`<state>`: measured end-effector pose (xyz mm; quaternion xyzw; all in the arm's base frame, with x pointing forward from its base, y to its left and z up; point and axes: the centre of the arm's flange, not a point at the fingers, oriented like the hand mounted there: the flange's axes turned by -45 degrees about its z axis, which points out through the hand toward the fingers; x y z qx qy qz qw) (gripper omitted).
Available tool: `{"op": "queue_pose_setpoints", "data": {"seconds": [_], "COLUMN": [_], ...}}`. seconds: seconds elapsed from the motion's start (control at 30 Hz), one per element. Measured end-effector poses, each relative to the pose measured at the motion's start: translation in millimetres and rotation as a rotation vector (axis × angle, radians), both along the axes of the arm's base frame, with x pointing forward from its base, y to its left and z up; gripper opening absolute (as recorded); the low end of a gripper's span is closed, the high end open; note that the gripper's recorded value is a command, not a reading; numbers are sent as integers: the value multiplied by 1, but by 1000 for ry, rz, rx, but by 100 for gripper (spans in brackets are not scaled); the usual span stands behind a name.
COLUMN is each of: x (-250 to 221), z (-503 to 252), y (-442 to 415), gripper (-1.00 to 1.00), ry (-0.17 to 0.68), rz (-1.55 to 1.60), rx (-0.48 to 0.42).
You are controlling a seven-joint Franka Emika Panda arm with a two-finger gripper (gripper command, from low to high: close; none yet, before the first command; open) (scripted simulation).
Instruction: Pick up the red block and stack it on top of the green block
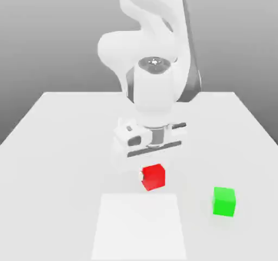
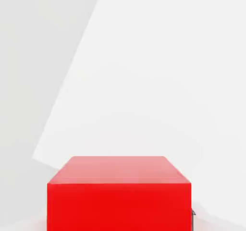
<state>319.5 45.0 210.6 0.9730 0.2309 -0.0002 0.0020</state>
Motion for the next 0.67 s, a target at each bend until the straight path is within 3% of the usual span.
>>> {"op": "queue_pose_setpoints", "data": {"seconds": [0.33,0.53,0.57,0.67], "x": [21,22,21,21], "z": [33,-16,-25,-25], "y": [158,174,174,174], "gripper": [-100,-100,100,100], "ry": [2,3,3,3], "rz": [697,762,763,763], "rx": [-1,2,2,2]}}
